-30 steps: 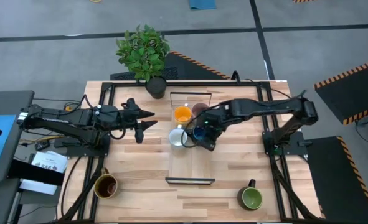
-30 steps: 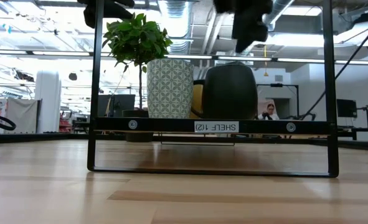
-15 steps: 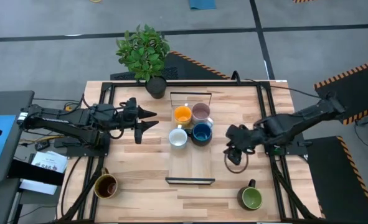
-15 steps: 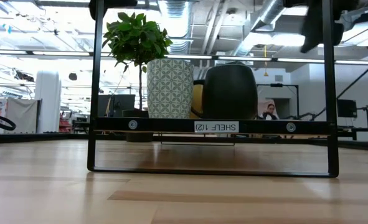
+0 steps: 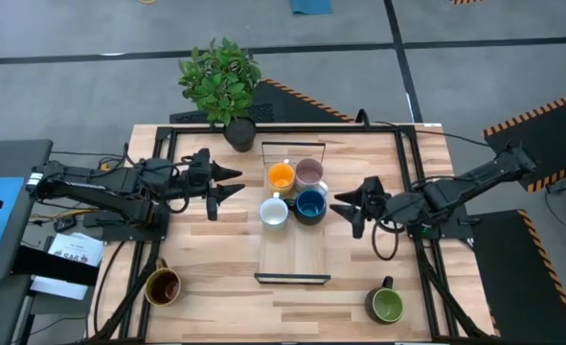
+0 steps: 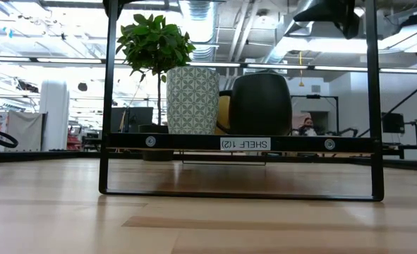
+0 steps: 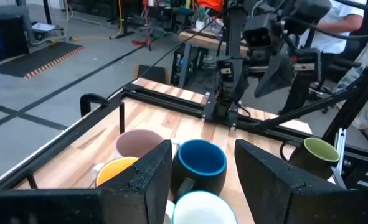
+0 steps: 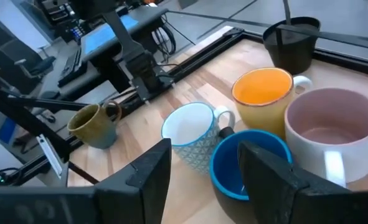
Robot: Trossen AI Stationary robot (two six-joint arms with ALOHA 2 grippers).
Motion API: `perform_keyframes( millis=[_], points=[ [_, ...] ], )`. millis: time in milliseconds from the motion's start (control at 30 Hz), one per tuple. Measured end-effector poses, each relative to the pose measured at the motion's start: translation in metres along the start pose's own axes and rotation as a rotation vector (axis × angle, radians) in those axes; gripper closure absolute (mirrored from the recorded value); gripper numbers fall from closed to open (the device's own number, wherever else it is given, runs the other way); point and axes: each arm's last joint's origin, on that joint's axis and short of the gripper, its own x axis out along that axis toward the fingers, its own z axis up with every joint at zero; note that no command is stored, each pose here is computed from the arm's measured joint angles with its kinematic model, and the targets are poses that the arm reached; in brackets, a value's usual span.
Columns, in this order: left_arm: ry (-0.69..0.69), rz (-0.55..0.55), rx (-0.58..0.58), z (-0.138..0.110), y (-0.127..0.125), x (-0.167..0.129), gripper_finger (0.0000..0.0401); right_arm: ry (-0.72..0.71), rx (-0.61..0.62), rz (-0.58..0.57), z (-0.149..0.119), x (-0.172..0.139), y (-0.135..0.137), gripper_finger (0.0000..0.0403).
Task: Place coffee mugs
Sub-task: Put the brown green mug on the shelf
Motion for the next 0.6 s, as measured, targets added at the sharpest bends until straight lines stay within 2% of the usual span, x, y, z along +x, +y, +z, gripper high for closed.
perform_keyframes(
  millis=[100,167,233,333,433,600],
  points=[
    [-0.003,-0.018,-0.036,0.001,-0.001,0.000,0.0241,0.003,-0.003,-0.011,0.000,0.001,-0.002,0.0193],
    [0.058,-0.099,-0.047,0.002,-0.004,-0.002,0.0241,0.001,-0.001,-0.013,0.001,0.002,-0.002,0.0193],
    [0.191,-0.192,-0.023,0.003,-0.010,-0.009,0.0241,0.001,-0.001,-0.013,0.001,0.002,-0.002,0.0193],
    [0.416,-0.249,-0.020,0.004,-0.020,-0.019,0.0241,0.001,0.001,-0.016,0.001,0.002,-0.003,0.0193],
    [0.629,-0.317,0.037,0.003,-0.037,-0.030,0.0241,-0.001,0.002,-0.021,0.002,0.003,-0.004,0.0193],
    [1.021,-0.376,0.268,-0.019,-0.067,-0.048,0.0241,-0.006,0.004,-0.039,0.004,0.005,-0.007,0.0193]
  ],
)
